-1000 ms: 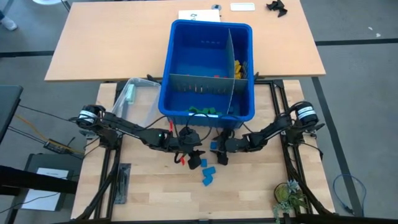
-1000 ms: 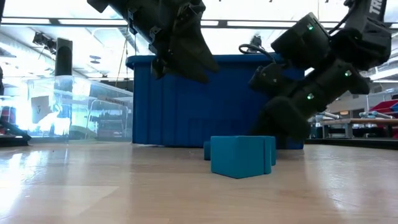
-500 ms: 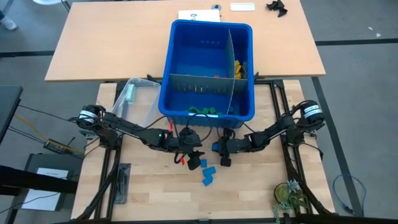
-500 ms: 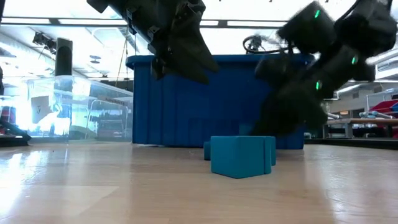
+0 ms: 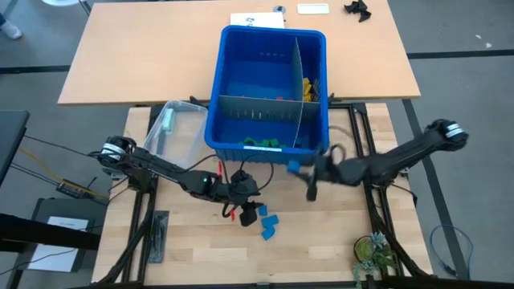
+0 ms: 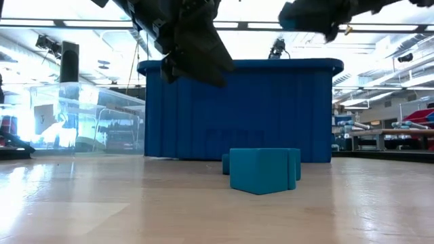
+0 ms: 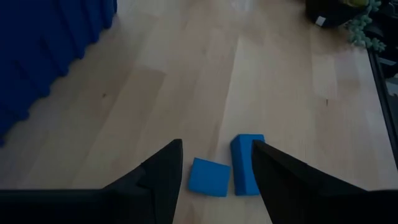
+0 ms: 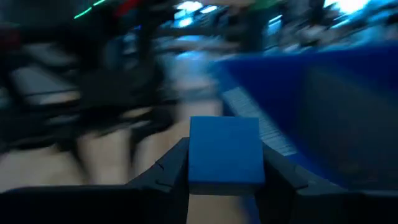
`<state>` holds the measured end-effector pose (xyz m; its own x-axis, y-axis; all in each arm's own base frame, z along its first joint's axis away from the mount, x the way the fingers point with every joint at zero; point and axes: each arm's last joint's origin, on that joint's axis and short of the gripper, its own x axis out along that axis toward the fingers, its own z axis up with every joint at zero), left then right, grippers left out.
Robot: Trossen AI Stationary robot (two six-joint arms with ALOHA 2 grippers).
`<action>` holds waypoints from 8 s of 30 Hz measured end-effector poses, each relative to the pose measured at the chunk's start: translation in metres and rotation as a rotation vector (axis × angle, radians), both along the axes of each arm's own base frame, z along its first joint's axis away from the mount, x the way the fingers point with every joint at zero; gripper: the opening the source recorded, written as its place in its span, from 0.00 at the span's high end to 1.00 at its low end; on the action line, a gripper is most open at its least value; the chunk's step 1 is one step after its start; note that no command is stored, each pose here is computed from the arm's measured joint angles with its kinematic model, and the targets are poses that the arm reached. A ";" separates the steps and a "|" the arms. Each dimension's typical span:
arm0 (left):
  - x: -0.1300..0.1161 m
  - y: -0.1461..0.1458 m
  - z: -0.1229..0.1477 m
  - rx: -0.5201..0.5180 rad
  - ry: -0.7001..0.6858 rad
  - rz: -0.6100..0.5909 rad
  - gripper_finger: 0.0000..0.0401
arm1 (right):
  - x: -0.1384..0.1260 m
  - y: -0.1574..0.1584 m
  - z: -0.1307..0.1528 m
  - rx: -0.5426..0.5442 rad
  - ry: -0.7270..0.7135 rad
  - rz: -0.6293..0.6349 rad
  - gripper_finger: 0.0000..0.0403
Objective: Sort blocks
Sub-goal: Put the blue block into the blue bin
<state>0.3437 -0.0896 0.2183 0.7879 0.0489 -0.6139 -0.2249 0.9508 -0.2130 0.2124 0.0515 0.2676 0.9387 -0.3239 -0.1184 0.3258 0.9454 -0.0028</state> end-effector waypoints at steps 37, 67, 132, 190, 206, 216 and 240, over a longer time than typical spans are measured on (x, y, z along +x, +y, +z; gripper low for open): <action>0.006 0.005 -0.010 0.168 0.020 -0.176 0.46 | -0.033 -0.086 0.045 0.121 0.415 -0.249 0.38; 0.036 0.021 -0.088 0.107 0.101 -0.369 0.30 | -0.024 -0.080 0.038 0.094 0.470 -0.211 0.38; 0.016 0.029 0.048 -0.181 -0.428 -0.365 0.53 | 0.067 0.070 0.023 -0.869 0.415 0.586 0.43; 0.014 0.050 0.024 -0.051 -0.214 -0.166 0.41 | -0.023 -0.074 0.064 0.014 0.496 -0.348 0.47; 0.021 0.019 -0.038 -0.050 0.044 -0.348 0.41 | -0.023 -0.052 0.066 0.079 0.468 -0.152 0.30; 0.035 0.015 -0.073 -0.083 0.126 -0.341 0.41 | -0.023 -0.052 0.066 0.077 0.470 -0.152 0.33; 0.064 0.055 -0.062 0.123 0.392 -0.187 0.41 | -0.024 -0.052 0.065 0.077 0.486 -0.148 0.34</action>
